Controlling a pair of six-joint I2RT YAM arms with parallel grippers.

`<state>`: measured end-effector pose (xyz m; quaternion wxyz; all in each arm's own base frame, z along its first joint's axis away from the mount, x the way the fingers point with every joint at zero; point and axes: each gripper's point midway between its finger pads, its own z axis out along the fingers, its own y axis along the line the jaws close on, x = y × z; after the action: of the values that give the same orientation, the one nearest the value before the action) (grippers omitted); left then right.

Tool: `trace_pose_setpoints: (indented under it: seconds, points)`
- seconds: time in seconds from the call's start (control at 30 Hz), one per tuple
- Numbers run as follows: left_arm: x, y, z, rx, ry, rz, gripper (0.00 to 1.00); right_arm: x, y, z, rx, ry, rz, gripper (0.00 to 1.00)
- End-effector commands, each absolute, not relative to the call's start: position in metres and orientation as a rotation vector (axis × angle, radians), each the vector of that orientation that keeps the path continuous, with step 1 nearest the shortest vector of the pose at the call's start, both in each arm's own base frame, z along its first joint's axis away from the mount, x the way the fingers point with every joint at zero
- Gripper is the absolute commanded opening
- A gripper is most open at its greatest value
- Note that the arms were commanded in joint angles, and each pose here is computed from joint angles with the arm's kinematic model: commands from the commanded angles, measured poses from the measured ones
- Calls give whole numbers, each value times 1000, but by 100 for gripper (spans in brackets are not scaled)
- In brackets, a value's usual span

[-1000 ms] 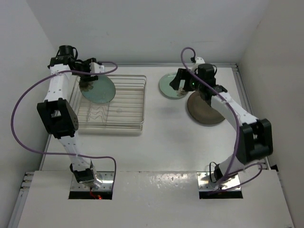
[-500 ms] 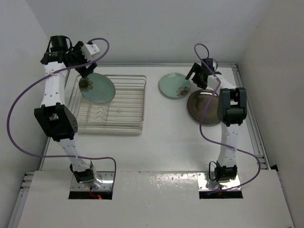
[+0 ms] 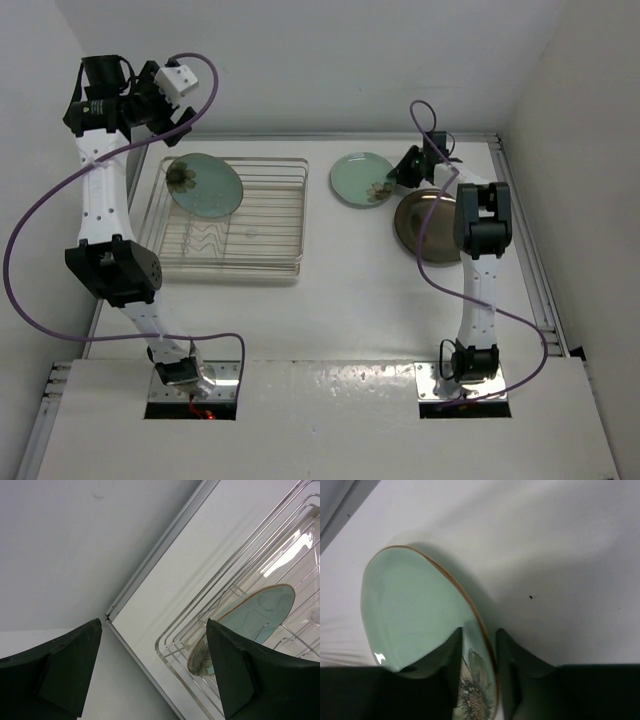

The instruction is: Load the plates into the dish rack

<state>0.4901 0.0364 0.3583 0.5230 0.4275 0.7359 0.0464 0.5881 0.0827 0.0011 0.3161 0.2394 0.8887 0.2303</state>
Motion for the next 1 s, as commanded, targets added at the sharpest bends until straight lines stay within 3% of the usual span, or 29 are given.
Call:
trace_pose_setpoints:
  seconds: [0.0,0.03,0.1,0.3,0.33,0.67,0.97]
  points:
    - [477,25,383,995,1718,59,90,581,95,-19,729,2382,726,28]
    - [477,19,384,1007,1707,43,90,581,96,-19,763,2373,748,13]
    - [473,16,386,1011,1701,33,90,575,101,-24,781,2368,808,0]
    - [457,-17,371,1151,1687,-20,90,574,116,53,497,2185,952,0]
    - [456,-24,364,1166,1701,-38,90,575,115,98,367,2111,926,0]
    - [430,-185,336,1483,1528,-278,90,476,132,248,-187,1840,763,0]
    - [392,-334,298,1699,1305,-558,100,377,178,249,-509,1816,771,0]
